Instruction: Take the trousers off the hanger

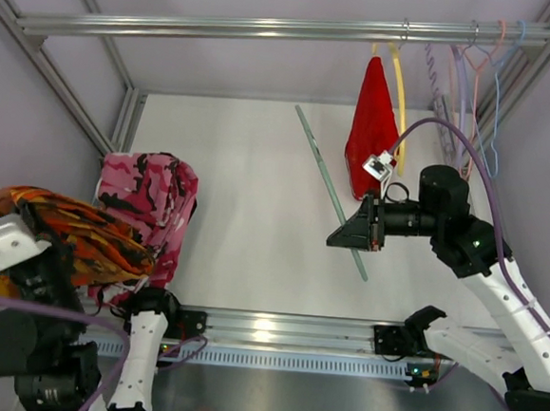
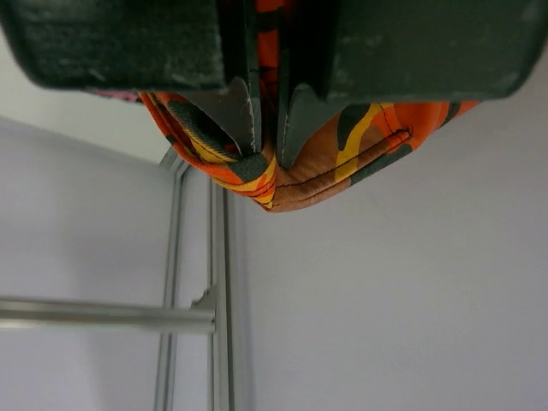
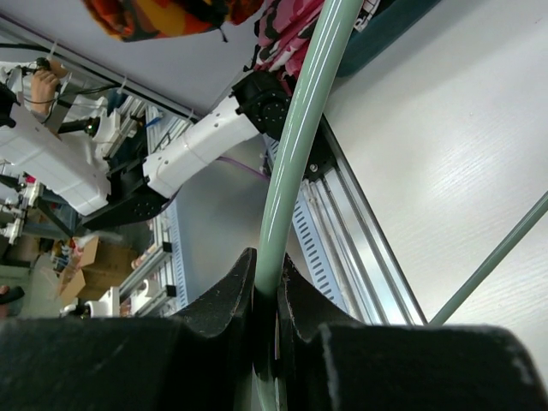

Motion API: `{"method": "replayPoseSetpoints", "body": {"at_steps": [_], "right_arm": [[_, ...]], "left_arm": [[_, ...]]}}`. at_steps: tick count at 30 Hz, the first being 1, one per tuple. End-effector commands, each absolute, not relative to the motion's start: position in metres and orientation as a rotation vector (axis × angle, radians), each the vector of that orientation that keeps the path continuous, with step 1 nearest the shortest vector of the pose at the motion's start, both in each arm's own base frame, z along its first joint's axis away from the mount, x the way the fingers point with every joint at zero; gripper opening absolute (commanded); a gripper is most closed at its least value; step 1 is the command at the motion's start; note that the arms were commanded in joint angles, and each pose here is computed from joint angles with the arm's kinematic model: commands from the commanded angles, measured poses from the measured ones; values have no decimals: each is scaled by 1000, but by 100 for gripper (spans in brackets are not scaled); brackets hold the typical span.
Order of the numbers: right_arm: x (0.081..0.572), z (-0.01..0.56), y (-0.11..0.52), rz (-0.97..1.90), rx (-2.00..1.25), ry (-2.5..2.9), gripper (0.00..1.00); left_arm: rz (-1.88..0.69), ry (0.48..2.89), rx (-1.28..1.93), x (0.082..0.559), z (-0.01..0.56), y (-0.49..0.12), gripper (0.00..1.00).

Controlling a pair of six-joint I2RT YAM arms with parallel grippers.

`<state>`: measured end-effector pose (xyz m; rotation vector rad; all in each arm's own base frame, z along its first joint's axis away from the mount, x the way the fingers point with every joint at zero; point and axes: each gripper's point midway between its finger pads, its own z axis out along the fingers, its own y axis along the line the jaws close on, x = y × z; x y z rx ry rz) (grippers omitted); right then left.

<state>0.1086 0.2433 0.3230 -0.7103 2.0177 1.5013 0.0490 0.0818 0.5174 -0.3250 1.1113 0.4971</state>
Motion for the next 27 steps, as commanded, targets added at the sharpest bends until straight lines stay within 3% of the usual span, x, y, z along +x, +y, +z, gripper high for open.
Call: {"method": "replayPoseSetpoints", "body": {"at_steps": [1,14,18,21,23,27], "right_arm": [[111,350,240,1459,-765,1882,0],[116,362,237,1435,-749,1877,0],[111,375,229,1388,-772,1840,0],[105,375,221,1360,-780,1843,0],[99,373,216,1355,-773,1859,0],[85,385,205,1342,-796,1808,0]], "left_arm": [[601,1129,-302,62,509,92,0],[298,1584,-10,264,353,54,0],[209,1820,22,313,278,48,9],[149,1938,39,324,237,42,30],[131,1962,31,327,228,41,50],[28,1940,94,317,249,21,90]]}}
